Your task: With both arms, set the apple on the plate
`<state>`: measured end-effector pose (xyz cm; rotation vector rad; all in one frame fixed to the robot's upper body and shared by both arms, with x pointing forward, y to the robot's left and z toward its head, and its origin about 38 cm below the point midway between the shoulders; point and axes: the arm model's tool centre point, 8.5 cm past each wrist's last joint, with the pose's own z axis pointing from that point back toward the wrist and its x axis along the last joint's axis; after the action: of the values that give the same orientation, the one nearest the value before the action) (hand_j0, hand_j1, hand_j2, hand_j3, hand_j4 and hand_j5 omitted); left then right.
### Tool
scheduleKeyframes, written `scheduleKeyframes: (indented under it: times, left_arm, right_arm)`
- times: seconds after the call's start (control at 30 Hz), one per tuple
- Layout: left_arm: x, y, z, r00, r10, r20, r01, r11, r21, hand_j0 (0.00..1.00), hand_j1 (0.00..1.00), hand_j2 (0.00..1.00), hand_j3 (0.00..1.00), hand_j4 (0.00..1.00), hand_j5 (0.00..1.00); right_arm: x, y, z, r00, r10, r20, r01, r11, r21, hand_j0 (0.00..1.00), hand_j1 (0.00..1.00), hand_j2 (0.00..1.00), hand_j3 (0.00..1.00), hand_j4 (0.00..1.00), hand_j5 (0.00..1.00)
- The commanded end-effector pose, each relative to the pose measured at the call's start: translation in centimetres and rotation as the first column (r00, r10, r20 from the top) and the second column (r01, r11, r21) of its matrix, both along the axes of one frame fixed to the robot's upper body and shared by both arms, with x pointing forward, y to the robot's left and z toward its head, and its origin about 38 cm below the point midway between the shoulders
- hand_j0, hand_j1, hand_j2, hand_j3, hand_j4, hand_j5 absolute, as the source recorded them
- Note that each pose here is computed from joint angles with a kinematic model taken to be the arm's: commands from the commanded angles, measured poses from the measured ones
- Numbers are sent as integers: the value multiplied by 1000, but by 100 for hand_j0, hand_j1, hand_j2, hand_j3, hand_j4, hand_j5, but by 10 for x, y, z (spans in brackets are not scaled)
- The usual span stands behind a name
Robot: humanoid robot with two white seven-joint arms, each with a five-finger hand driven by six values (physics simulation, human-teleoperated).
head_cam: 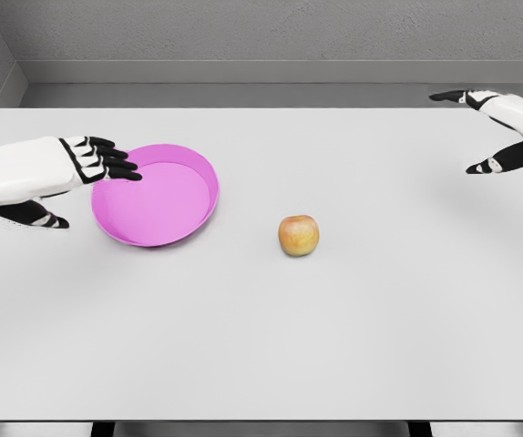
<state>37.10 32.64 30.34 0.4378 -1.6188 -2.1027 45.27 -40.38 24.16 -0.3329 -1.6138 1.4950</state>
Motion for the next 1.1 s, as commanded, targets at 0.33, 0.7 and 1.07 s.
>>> scheduleKeyframes:
  times: [0.33,0.7,1.07]
  left_arm:
    - [-6,-234,-55,852,-520,-70,522,853,18,100,100,100,100,100,100]
    - [58,-259,-81,904,-395,-164,389,919,-64,100,100,100,100,100,100]
    - [61,-253,-98,914,-364,-177,371,929,5,100,100,100,100,100,100]
  right_arm:
    - [1,41,5,993,113,17,-113,993,-18,100,100,100,100,100,100]
    - [0,52,4,990,142,18,-141,990,-22,100,100,100,100,100,100]
    - [-3,60,4,986,167,20,-167,986,-27,100,100,100,100,100,100]
